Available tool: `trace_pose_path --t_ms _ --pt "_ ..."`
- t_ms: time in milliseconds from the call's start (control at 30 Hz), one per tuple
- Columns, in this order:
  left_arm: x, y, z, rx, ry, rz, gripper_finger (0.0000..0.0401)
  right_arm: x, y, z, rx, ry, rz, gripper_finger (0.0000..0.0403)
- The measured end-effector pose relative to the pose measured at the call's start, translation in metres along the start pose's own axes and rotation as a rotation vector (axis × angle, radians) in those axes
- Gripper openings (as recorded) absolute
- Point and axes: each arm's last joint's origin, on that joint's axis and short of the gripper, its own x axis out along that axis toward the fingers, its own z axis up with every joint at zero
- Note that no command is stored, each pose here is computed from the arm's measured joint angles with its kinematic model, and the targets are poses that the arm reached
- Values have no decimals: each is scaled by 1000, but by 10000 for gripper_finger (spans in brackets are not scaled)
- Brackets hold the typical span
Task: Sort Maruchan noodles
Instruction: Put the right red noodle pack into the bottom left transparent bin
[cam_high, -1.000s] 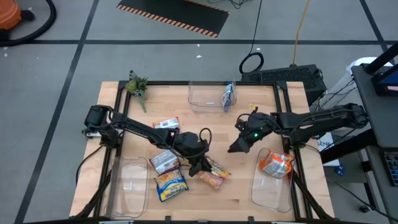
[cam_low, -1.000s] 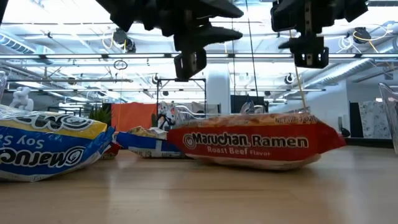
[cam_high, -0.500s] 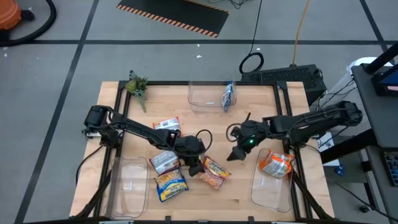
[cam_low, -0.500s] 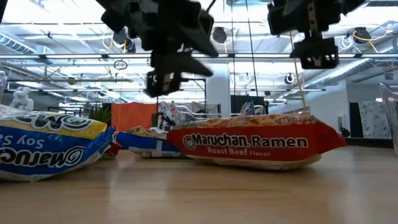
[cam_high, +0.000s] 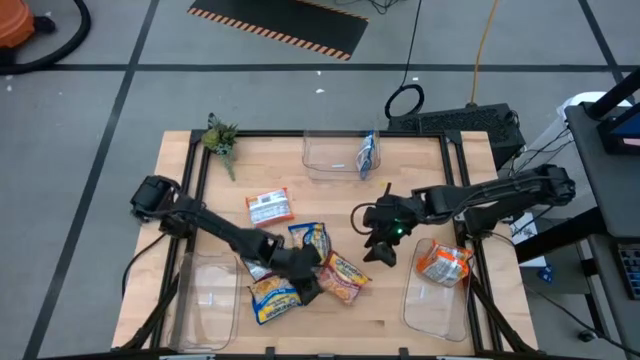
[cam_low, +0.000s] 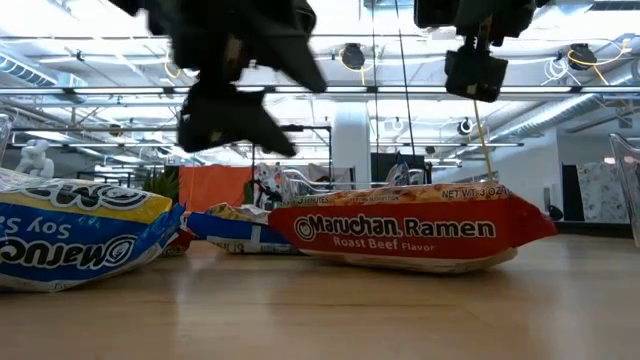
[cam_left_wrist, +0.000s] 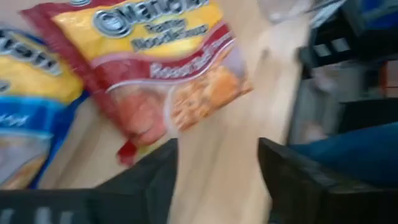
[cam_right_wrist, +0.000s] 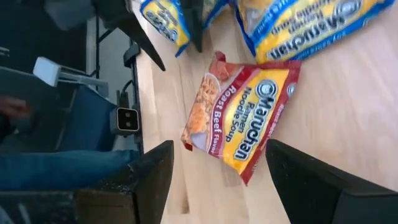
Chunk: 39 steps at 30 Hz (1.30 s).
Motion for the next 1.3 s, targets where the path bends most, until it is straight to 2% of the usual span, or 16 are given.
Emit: trace_pose_path --t_ms 133,233,300,467,767,1000,1200,1300 --pt "1 -2 -16 72 -29 115 296 -9 -1 2 -85 -31 6 247" --pt "1 -5 -24 97 -39 145 318 -15 -2 3 -91 -42 2 247" --pt "1 -7 -27 136 -37 141 321 -20 -1 2 -70 -52 9 247" --pt "0 -7 -29 236 -34 166 315 -32 4 1 -103 -90 33 247" --pt "-1 3 -31 319 -1 275 312 -34 3 1 -92 -90 31 247" --pt "2 11 -30 331 -10 350 312 -32 5 -5 -90 -50 21 247" --pt "21 18 -32 325 -2 335 312 -32 5 -6 -103 -45 18 247" --pt "26 18 -27 312 -44 315 312 -32 4 -6 -109 -45 17 247"
